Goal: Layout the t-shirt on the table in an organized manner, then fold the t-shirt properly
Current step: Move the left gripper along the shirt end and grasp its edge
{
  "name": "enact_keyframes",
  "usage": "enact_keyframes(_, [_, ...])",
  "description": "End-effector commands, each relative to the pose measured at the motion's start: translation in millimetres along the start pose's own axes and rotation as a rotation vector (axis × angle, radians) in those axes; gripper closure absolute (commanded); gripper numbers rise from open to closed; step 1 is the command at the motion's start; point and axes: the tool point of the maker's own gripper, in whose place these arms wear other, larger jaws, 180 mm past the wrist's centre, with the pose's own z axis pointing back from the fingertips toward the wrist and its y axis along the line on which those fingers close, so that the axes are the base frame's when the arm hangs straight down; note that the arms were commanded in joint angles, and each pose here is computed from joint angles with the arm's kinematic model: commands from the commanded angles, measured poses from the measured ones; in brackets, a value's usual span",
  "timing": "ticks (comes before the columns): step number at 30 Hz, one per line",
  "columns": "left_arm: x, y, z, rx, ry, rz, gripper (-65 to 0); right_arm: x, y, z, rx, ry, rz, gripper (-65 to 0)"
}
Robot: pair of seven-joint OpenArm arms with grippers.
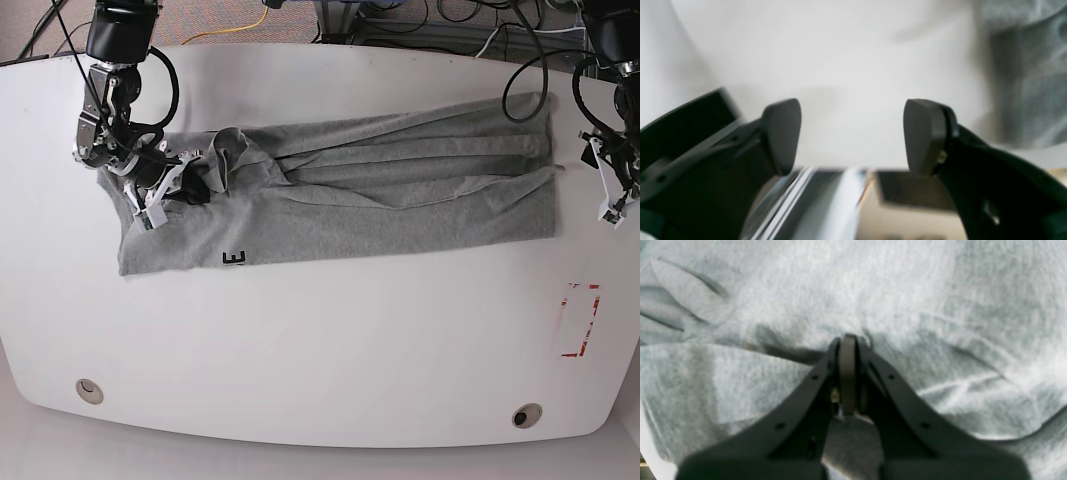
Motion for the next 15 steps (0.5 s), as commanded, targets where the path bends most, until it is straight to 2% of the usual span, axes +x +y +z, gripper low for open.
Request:
enact_keyframes(1, [18,2,11,-0.035,-0.099,0.017,-45.3,-62,-14,5,-0.083,0.281,0.031,-1.6])
enact_keyframes(9, [39,-36,9,-0.222,-0.228,0.065,-45.3,-61,-14,4,-0.081,0.280,0.032,-1.6])
enact_keyframes(15, [23,-32,-7,-0.266,-0.215,0.204,-45.3,-61,-14,4,-0.081,0.280,0.032,-1.6])
